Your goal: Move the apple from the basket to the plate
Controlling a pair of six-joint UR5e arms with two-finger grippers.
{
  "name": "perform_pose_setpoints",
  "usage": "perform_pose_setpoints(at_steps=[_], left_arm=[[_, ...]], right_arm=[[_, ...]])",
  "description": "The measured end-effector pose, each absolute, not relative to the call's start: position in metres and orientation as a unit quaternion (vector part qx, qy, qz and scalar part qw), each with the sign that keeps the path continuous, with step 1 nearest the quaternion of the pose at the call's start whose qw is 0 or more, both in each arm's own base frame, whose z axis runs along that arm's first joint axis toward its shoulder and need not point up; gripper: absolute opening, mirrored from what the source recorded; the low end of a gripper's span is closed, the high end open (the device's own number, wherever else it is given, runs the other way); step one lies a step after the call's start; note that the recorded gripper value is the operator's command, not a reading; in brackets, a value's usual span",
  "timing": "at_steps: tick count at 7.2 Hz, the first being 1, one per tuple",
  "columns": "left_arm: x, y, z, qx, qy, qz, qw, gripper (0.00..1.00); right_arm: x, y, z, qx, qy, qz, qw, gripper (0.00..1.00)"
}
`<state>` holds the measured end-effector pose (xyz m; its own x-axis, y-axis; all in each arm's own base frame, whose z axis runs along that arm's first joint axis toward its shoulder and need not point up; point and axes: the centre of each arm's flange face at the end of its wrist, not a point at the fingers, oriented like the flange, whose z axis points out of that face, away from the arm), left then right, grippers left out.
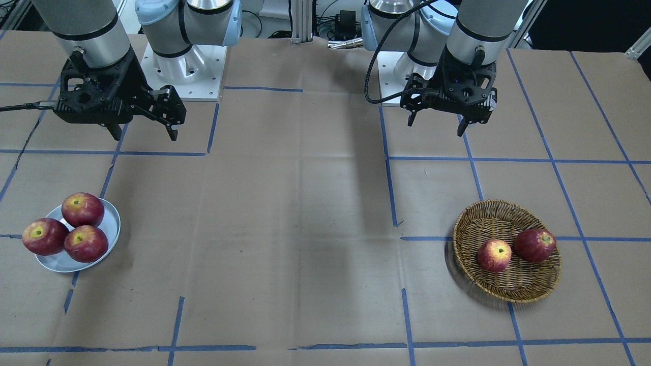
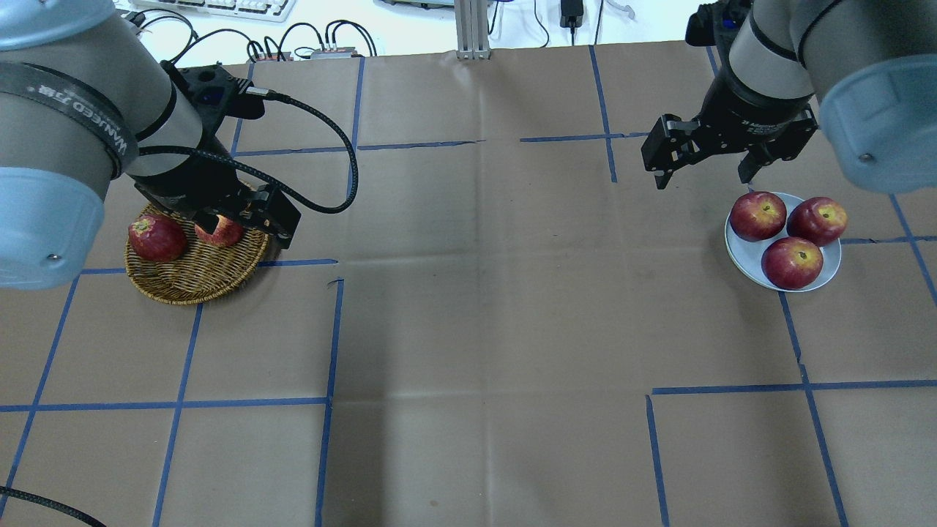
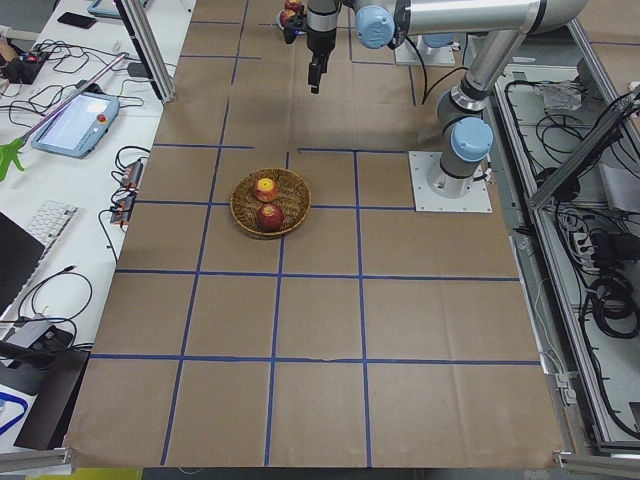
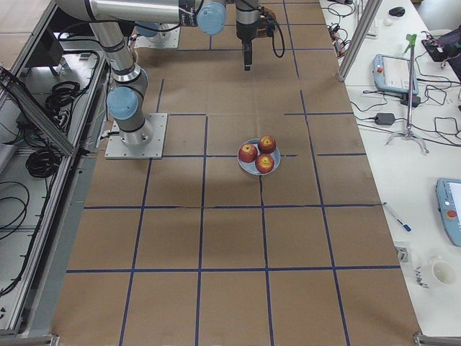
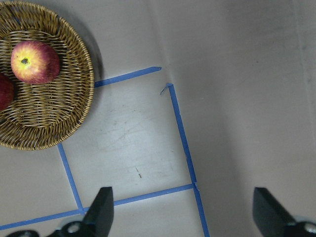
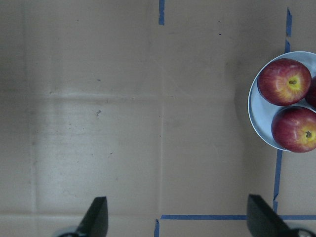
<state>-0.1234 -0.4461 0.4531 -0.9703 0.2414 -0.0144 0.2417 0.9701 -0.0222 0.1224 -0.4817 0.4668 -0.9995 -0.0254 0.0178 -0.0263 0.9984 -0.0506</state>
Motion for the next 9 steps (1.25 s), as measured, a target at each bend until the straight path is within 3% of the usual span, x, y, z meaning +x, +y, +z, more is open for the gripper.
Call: perform_pose_setpoints(at_steps=[9], left_arm=[[-0.1235,-0.4424,0.4499,0.122,0.992,-0.01,0.006,0.99]], right_arm=[[0.1224,-0.482,0.4678,0.013,-1.0,0.027,0.009,1.0]])
